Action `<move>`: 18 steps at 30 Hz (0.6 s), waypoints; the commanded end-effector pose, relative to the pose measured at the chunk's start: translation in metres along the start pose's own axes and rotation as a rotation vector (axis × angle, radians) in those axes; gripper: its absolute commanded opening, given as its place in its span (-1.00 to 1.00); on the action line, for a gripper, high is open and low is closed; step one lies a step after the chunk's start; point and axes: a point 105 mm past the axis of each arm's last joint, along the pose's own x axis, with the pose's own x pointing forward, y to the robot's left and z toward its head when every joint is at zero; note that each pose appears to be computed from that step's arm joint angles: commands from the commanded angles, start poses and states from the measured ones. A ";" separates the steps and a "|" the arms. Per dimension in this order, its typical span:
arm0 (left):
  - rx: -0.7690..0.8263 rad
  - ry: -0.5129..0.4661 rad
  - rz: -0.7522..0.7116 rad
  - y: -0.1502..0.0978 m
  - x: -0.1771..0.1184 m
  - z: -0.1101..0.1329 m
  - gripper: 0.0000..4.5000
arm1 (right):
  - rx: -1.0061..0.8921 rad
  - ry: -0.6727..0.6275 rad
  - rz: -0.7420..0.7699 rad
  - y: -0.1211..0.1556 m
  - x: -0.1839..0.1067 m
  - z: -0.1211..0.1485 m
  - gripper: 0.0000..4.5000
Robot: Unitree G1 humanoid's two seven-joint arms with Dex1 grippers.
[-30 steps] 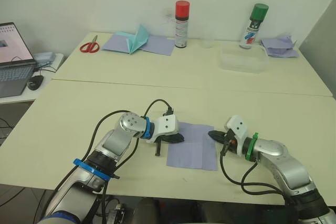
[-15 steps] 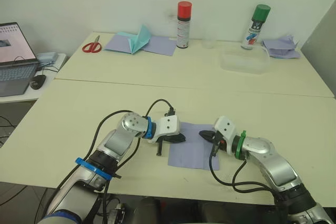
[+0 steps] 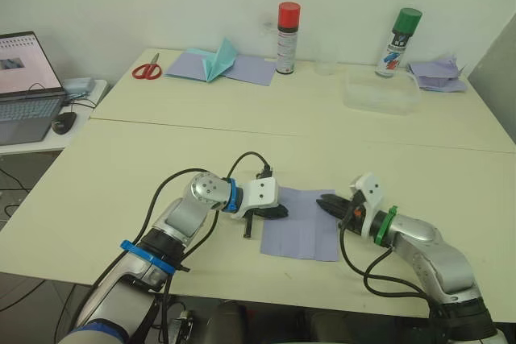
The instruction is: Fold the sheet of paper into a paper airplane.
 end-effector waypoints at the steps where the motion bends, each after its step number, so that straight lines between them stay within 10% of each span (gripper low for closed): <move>1: -0.048 0.096 -0.017 -0.007 0.005 -0.024 -1.00 | 0.064 -0.034 -0.104 -0.010 -0.009 0.008 0.05; 4: -0.048 0.095 -0.018 -0.007 0.005 -0.025 -1.00 | 0.139 -0.017 -0.105 -0.007 -0.008 0.003 0.50; 11: -0.048 0.094 -0.020 -0.005 0.006 -0.023 -1.00 | 0.195 -0.012 -0.069 0.002 0.001 0.005 0.50; 18: -0.042 0.091 -0.019 -0.003 0.007 -0.020 -1.00 | 0.002 -0.036 0.021 0.015 0.006 0.013 -0.36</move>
